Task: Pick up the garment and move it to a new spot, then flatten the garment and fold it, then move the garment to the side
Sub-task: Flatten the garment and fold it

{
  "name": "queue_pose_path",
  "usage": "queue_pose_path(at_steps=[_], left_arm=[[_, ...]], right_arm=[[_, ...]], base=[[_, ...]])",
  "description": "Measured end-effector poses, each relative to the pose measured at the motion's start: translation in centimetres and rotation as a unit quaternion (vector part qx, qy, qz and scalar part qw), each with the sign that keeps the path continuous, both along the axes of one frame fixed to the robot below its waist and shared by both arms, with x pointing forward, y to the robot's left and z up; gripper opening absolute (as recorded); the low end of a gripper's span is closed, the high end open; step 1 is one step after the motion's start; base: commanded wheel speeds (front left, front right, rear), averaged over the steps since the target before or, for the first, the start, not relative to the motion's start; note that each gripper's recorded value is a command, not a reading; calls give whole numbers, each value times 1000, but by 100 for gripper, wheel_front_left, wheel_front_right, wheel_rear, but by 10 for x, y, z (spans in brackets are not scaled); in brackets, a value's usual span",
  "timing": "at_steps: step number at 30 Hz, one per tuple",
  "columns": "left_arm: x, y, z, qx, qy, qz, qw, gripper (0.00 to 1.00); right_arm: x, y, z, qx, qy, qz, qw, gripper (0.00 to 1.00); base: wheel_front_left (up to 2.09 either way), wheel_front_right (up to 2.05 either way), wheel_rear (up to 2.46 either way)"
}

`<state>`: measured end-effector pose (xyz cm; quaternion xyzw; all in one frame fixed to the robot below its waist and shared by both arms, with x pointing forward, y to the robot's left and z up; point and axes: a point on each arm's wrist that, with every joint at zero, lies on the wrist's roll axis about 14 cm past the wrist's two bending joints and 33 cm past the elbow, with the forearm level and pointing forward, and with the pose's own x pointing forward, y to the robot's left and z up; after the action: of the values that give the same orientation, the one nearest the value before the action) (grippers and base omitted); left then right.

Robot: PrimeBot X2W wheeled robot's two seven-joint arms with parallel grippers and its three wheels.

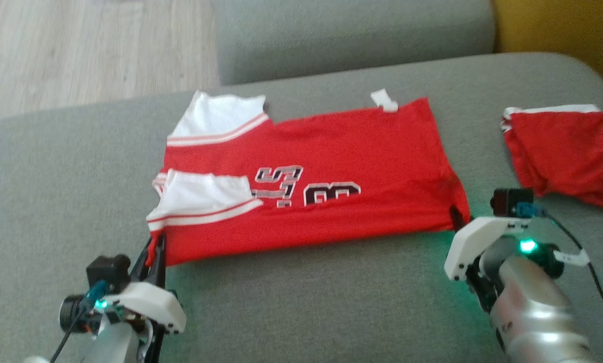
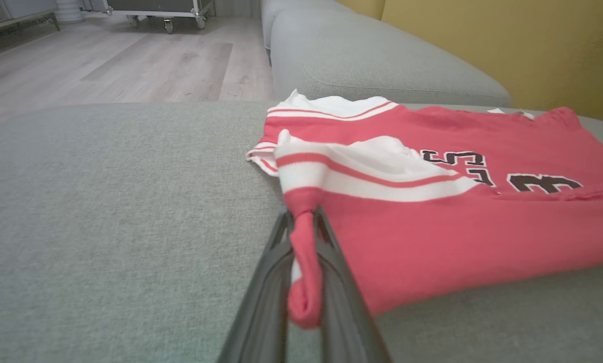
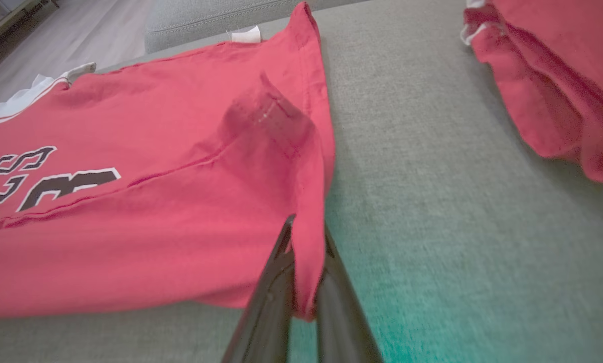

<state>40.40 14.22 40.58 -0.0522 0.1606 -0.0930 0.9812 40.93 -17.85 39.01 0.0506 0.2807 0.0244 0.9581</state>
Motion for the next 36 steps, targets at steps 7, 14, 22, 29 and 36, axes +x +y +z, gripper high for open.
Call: queue_pose_path(at_steps=[7,14,22,29,36], left_arm=[[-21,-6,1,-12,11,-7,1000,0],[-57,-6,-19,-15,55,-11,998,0],[-57,-5,-10,-7,45,-8,999,85],[-39,2,21,-17,-35,23,999,100],[-14,-4,85,-54,-150,27,987,100]], right_arm=[[-22,-6,11,17,-17,-16,1000,0],[-39,-1,8,29,-13,-14,999,0],[-50,2,7,42,-21,-15,999,100],[-33,3,51,73,-128,-28,989,100],[-15,5,118,52,-292,-10,955,100]], base=[[0,0,0],[0,0,0],[0,0,0],[0,0,0],[0,0,0]])
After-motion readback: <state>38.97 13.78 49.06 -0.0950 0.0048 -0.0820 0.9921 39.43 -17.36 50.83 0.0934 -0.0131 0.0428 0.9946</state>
